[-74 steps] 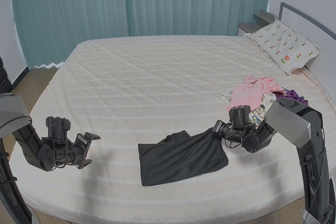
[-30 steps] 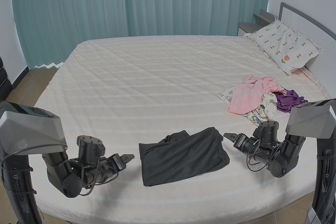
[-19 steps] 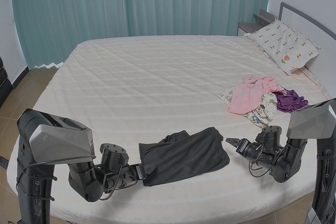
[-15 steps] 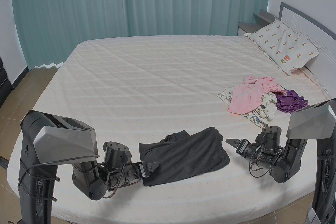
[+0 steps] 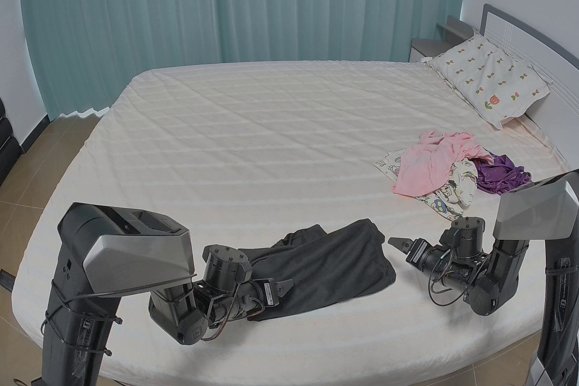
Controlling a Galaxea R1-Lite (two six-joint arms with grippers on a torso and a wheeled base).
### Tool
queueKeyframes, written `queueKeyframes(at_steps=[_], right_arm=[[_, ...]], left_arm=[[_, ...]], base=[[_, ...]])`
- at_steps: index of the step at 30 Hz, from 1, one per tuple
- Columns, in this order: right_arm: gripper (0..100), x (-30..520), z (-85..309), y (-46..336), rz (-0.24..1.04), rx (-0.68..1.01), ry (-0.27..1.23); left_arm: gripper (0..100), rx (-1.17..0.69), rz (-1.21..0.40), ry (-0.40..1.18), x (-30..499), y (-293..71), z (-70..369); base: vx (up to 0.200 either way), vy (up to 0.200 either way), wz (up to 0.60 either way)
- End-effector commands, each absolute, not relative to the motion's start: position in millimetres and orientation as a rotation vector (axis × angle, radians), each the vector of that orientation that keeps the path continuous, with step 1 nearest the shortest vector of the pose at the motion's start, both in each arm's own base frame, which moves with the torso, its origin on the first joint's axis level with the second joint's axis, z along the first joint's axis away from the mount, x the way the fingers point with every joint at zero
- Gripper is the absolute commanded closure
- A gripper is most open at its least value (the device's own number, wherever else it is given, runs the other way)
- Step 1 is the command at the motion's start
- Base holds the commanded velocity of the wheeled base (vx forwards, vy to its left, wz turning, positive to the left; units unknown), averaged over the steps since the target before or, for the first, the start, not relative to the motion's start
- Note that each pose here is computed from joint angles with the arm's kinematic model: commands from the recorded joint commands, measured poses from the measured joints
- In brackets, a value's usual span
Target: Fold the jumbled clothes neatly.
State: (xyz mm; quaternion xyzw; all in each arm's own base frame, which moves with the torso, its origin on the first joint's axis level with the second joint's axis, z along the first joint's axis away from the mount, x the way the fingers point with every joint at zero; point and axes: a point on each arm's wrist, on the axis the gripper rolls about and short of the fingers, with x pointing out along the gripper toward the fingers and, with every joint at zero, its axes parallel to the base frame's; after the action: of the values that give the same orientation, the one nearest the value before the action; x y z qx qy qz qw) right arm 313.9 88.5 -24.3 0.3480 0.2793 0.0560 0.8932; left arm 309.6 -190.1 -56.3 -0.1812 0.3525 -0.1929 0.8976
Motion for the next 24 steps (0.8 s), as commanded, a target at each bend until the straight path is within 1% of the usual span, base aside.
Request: queueKeyframes(at_steps=[1,6,9,12,16,20,24], right_arm=[[0,313.8,-24.3,88.7,0.117,0.723,0.58],[0,313.4,-25.5,88.6,0.115,0.722,0.584],[0,312.6,-26.3,88.5,0.114,0.721,0.589],[0,312.5,-28.7,88.4,0.112,0.72,0.594],[0,312.0,-29.5,88.3,0.109,0.721,0.599],[0,311.6,-29.0,89.7,0.108,0.742,0.601],[0,312.2,-28.2,89.4,0.108,0.745,0.597]], left_arm=[[100,-0.374,-0.408,0.735,308.2,-193.9,-58.3],[100,-0.381,-0.385,0.745,303.9,-190.8,-56.2],[100,-0.422,-0.349,0.727,301.0,-192.0,-41.0],[100,-0.416,-0.313,0.727,301.3,-191.3,-39.0],[100,-0.405,-0.297,0.758,298.1,-187.9,-40.9],[100,-0.414,-0.277,0.755,302.5,-182.4,-42.1],[100,-0.421,-0.253,0.754,305.1,-173.9,-41.7]], base=[[0.0,0.0,0.0],[0.0,0.0,0.0],[0.0,0.0,0.0],[0.0,0.0,0.0],[0.0,0.0,0.0],[0.0,0.0,0.0],[0.0,0.2,0.0]])
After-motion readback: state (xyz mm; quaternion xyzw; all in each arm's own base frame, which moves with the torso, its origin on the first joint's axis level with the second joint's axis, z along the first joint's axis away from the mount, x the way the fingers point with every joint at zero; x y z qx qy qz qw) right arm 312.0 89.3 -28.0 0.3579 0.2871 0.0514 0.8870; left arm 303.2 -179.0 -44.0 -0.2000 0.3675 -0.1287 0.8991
